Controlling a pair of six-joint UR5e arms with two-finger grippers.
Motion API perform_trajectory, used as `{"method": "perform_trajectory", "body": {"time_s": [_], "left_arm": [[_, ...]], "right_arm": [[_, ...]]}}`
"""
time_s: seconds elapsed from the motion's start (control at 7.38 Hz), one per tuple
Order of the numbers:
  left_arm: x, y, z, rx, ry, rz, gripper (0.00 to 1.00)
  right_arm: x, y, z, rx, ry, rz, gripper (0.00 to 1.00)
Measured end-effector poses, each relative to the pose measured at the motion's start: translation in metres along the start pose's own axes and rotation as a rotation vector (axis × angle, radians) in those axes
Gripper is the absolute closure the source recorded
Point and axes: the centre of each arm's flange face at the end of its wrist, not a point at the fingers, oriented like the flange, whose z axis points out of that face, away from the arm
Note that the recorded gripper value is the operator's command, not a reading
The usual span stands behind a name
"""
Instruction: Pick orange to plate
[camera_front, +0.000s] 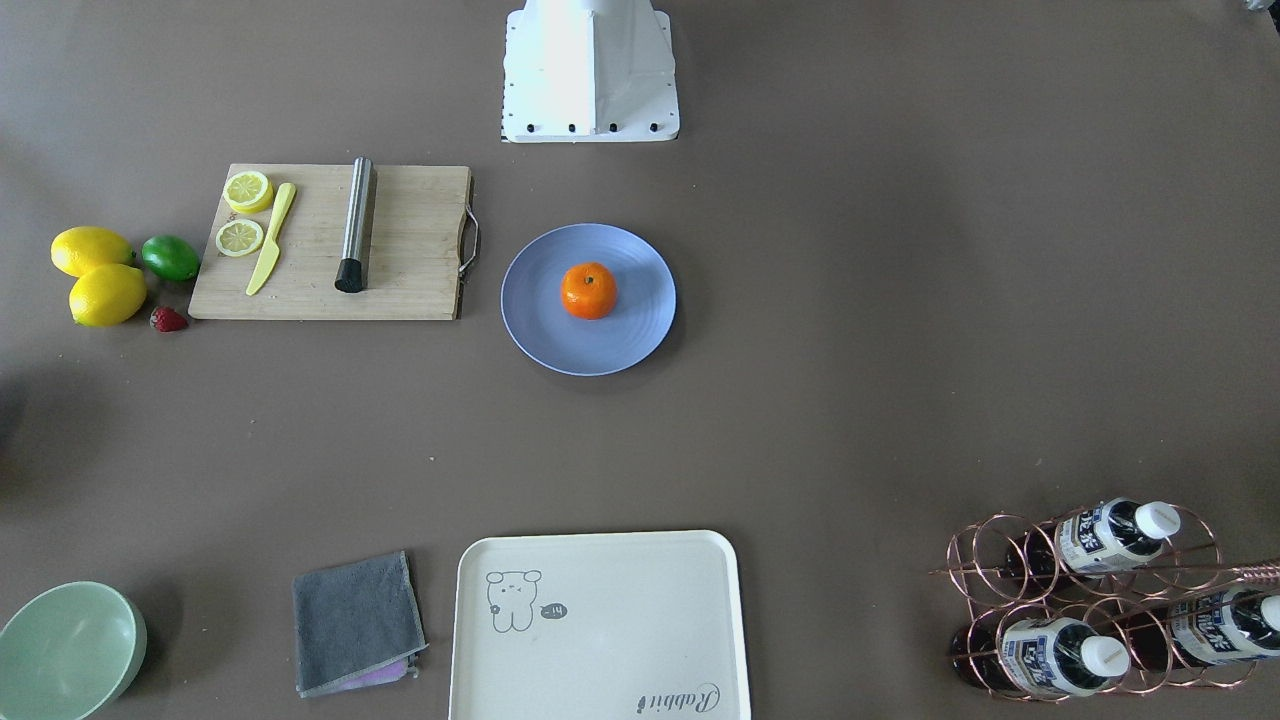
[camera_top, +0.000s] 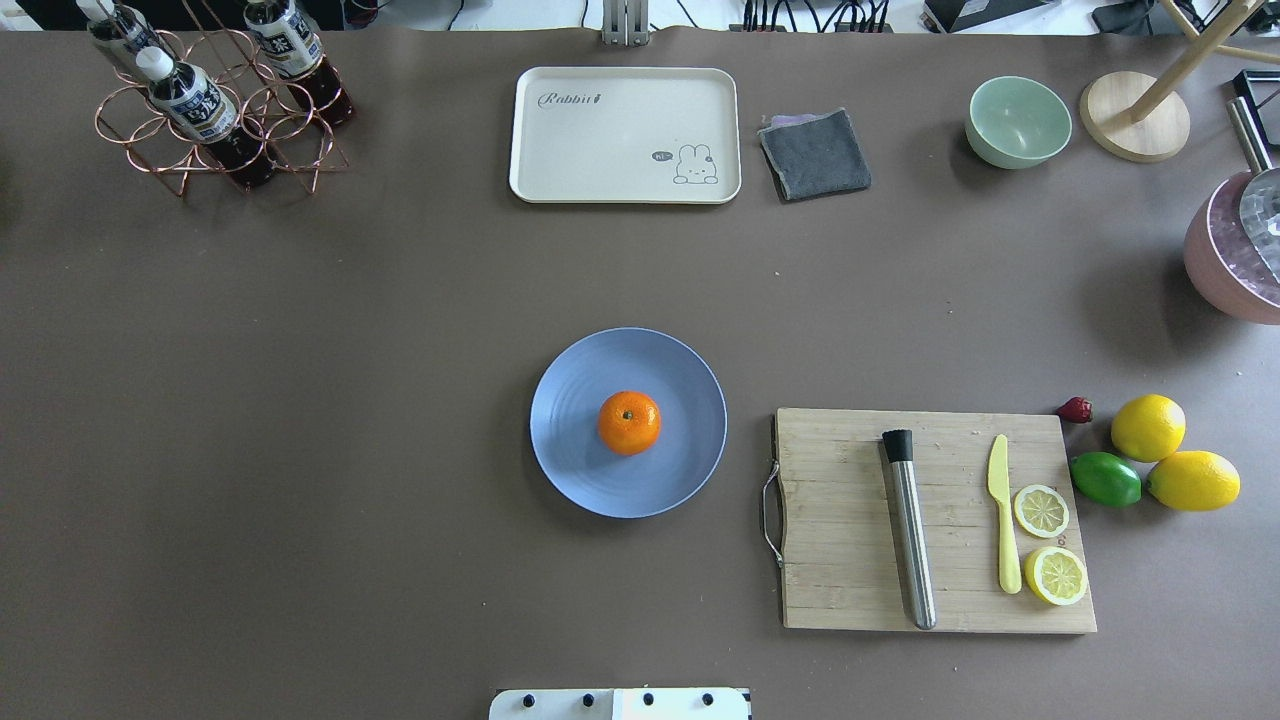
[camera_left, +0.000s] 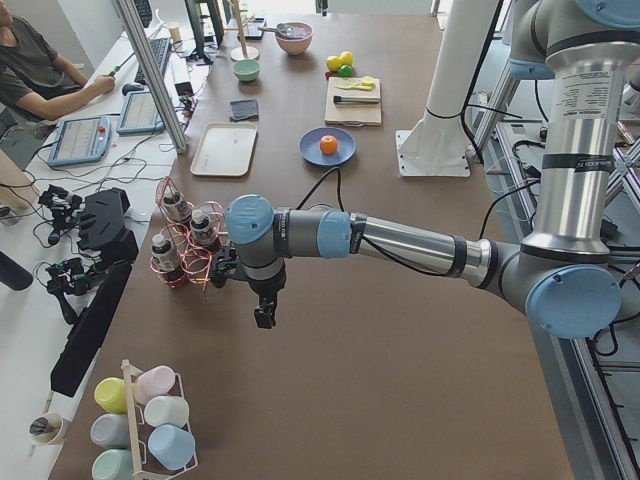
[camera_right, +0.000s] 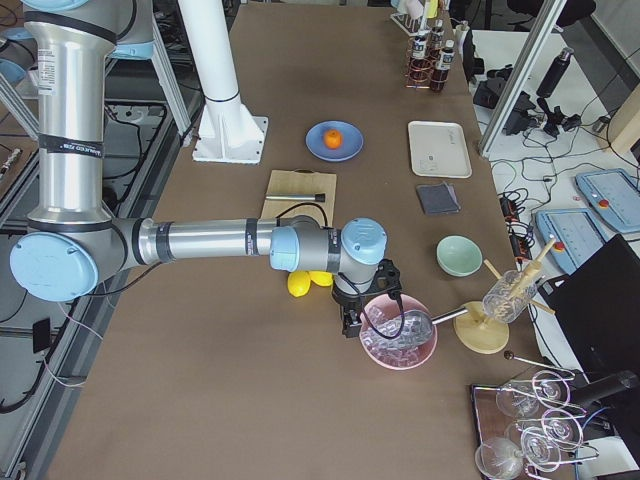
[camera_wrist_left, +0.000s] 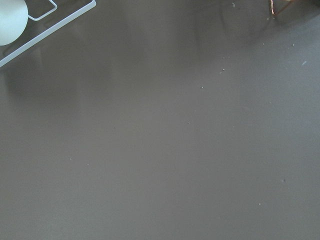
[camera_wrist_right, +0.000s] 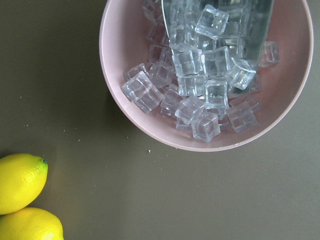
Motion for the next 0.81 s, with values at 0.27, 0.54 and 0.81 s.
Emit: {"method": "perform_trajectory", "body": {"time_s": [0.27,0.54,0.81], "left_arm": [[0.0004,-0.0005,-0.0024,0.005,-0.001,0.001,0.02],[-0.0004,-0.0006,-0.0037,0.008,-0.002,0.000,0.02],[-0.0004,-0.0004,-0.0051,0.010,-0.001,0.000,0.02]], "right_arm": [[-0.0002,-0.0011,-0.0004,0.001,0.000,0.001,0.00],[-0.0002,-0.0015,-0.0007,0.003,-0.006,0.007,0.00],[-0.0001,-0.0024,-0.0039,0.010,-0.007,0.010,0.00]]}}
